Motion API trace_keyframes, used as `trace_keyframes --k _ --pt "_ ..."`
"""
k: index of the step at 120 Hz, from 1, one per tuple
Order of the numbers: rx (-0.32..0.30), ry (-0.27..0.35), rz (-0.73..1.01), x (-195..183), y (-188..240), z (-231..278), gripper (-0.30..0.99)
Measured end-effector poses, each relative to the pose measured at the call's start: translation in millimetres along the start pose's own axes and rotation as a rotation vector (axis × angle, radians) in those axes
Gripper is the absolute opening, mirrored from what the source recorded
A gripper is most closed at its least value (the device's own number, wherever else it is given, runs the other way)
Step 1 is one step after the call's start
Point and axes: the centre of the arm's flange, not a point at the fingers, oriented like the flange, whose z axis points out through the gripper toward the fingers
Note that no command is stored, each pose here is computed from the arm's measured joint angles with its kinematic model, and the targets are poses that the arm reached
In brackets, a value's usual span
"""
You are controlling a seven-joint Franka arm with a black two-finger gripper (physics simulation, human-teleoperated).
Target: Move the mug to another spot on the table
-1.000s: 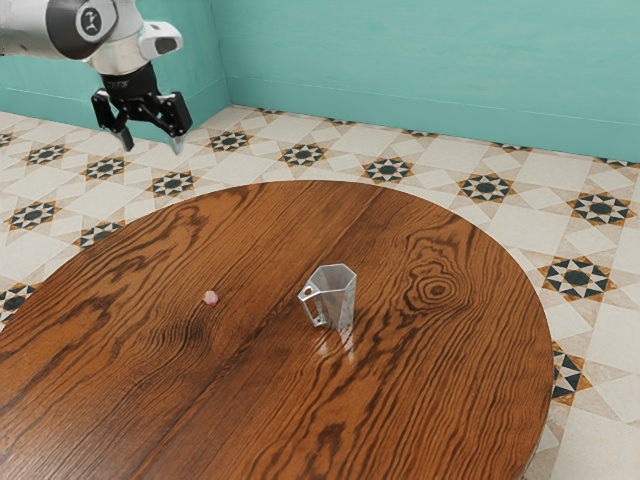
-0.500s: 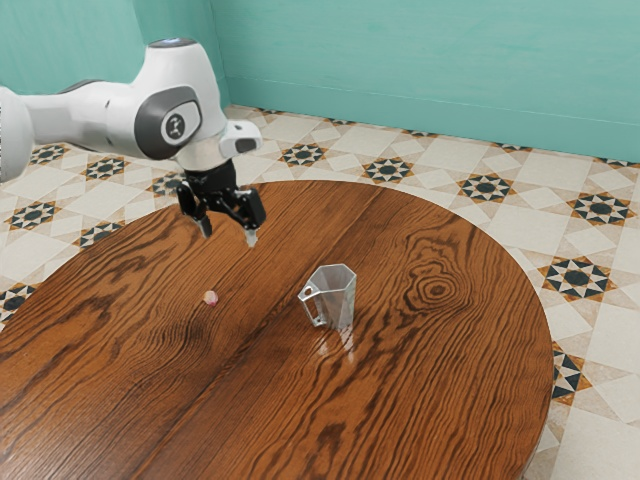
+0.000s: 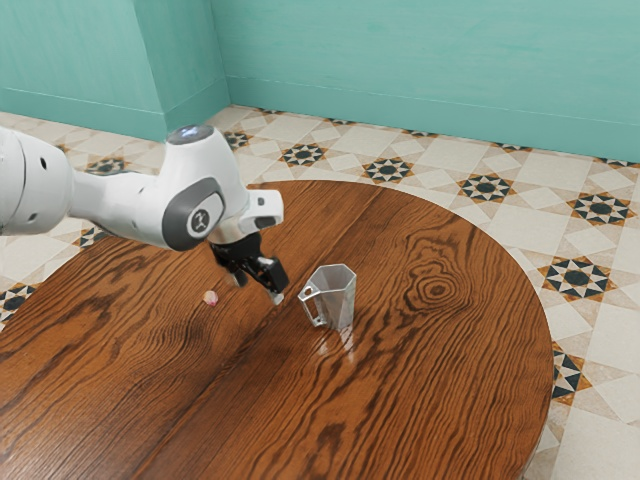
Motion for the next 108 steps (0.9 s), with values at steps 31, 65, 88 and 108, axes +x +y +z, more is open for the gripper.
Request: trace_keyframes --k 31,65,88,108 --pt "0.010 0.142 0.078 14 8 20 0.69" --pt "-0.008 0.178 0.109 16 20 54 0.69" --pt "-0.011 0.193 0.126 17 23 68 0.69" --pt "-0.014 0.200 0.157 18 30 80 0.65"
